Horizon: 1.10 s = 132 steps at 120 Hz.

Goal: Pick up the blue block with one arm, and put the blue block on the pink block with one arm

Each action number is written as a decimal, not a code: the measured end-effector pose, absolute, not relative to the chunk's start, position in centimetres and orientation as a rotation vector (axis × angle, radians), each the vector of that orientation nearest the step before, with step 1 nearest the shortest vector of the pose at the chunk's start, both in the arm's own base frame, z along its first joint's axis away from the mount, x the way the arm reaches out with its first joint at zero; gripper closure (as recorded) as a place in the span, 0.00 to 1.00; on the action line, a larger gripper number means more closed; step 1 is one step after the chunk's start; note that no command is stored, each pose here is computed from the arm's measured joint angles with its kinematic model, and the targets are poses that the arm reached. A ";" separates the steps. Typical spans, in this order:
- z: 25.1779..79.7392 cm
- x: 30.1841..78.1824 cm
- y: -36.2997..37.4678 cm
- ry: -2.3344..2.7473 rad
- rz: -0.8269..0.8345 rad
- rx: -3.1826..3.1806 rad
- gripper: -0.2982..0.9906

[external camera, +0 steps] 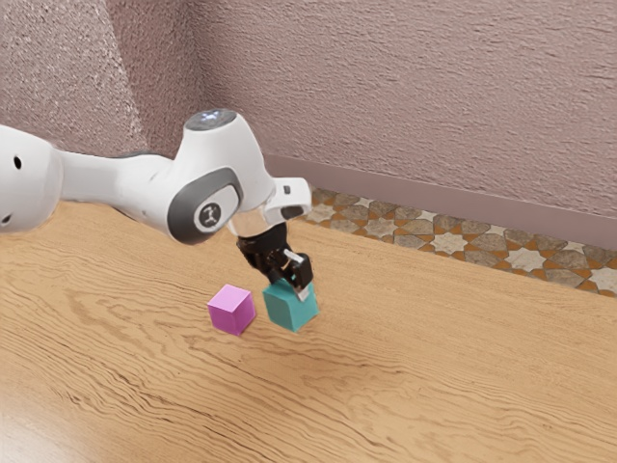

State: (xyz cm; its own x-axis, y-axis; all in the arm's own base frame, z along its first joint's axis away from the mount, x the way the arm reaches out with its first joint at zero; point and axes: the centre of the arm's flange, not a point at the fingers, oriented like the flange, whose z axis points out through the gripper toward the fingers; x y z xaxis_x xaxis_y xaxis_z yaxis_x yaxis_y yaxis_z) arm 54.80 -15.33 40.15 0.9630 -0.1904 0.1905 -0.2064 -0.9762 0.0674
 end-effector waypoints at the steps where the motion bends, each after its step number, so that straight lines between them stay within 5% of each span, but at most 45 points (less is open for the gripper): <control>1: 40.3 54.8 -15.1 -0.301 0.281 3.028 0.57; 88: 42.2 51.8 -2.7 -0.125 0.236 3.134 0.51; 132: 42.0 54.2 -0.9 -0.143 0.238 3.147 0.51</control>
State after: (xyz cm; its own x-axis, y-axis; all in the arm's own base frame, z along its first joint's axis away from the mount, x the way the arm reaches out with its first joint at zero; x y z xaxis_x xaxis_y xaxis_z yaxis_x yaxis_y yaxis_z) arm 54.23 -0.89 41.95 0.9845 -0.0916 0.1495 -0.0890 -0.9957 -0.0240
